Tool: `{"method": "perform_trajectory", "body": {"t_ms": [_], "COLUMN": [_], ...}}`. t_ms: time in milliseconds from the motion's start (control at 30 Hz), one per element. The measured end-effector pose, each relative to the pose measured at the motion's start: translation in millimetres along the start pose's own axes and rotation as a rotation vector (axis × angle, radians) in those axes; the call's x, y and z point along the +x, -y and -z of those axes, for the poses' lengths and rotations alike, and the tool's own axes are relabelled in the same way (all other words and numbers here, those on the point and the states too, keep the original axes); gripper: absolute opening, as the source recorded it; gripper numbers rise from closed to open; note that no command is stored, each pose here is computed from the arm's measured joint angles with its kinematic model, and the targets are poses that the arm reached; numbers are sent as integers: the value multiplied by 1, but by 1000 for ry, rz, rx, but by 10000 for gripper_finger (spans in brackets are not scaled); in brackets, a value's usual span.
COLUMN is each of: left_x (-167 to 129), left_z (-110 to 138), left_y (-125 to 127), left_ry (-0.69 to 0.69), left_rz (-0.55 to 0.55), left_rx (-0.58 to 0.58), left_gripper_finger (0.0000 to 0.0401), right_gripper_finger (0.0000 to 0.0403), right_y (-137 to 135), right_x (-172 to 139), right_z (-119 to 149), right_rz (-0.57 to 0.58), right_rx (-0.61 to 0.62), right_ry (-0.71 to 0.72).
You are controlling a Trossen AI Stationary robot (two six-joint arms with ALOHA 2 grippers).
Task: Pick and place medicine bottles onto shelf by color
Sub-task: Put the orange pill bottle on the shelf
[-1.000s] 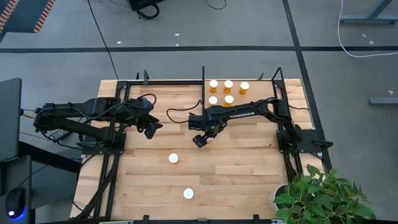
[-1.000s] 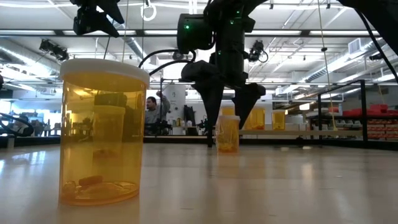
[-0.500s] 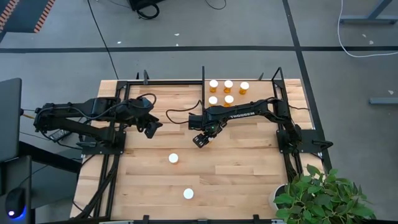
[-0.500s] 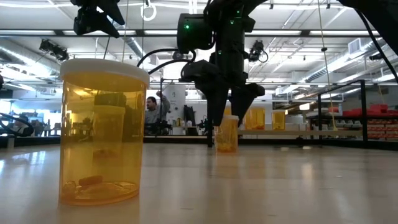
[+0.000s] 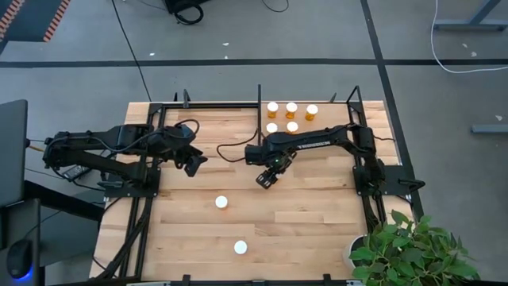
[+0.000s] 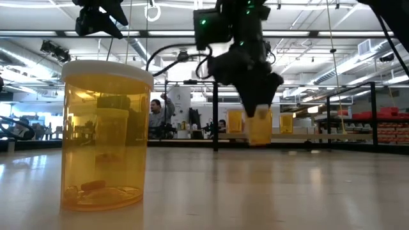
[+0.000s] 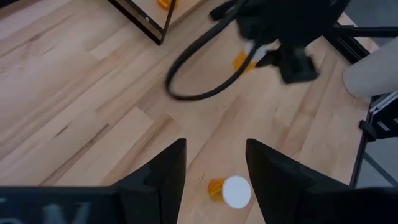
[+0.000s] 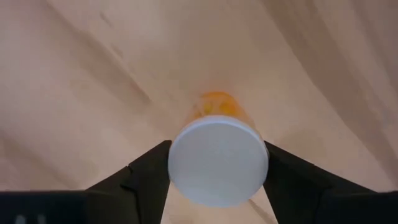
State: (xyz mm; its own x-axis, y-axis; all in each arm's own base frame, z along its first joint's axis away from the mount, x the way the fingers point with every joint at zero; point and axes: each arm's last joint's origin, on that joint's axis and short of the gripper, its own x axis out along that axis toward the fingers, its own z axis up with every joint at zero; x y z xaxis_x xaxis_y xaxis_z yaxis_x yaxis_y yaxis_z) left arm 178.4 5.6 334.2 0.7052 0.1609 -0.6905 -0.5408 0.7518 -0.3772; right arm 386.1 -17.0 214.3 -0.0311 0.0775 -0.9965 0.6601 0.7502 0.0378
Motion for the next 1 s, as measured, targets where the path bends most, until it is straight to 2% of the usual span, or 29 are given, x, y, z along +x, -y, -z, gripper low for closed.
{"method": "perform_trajectory", "body": {"t_ms": [200, 333, 500, 633, 767, 1000], "left_x": [0, 0, 0, 0, 0, -1], "left_z": [0, 0, 0, 0, 0, 5], "left_y": [0, 0, 0, 0, 0, 5], "left_ry": [-3, -3, -3, -3, -4, -20], "left_rz": [-2, -2, -2, -2, -2, 20], "left_rx": [1, 0, -2, -3, -14, 1], "left_gripper_finger": [174, 174, 172, 172, 172, 172], "right_gripper_finger": [233, 233, 233, 233, 233, 233], "right_y": [21, 48, 85, 114, 136, 177], "right_x": [-36, -63, -85, -94, -101, -94], "right_z": [13, 16, 20, 21, 17, 21], "right_rz": [26, 52, 79, 94, 89, 96], "right_rx": [-38, 16, 100, 161, 192, 262], "right_ry": [29, 88, 61, 22, 43, 35]}}
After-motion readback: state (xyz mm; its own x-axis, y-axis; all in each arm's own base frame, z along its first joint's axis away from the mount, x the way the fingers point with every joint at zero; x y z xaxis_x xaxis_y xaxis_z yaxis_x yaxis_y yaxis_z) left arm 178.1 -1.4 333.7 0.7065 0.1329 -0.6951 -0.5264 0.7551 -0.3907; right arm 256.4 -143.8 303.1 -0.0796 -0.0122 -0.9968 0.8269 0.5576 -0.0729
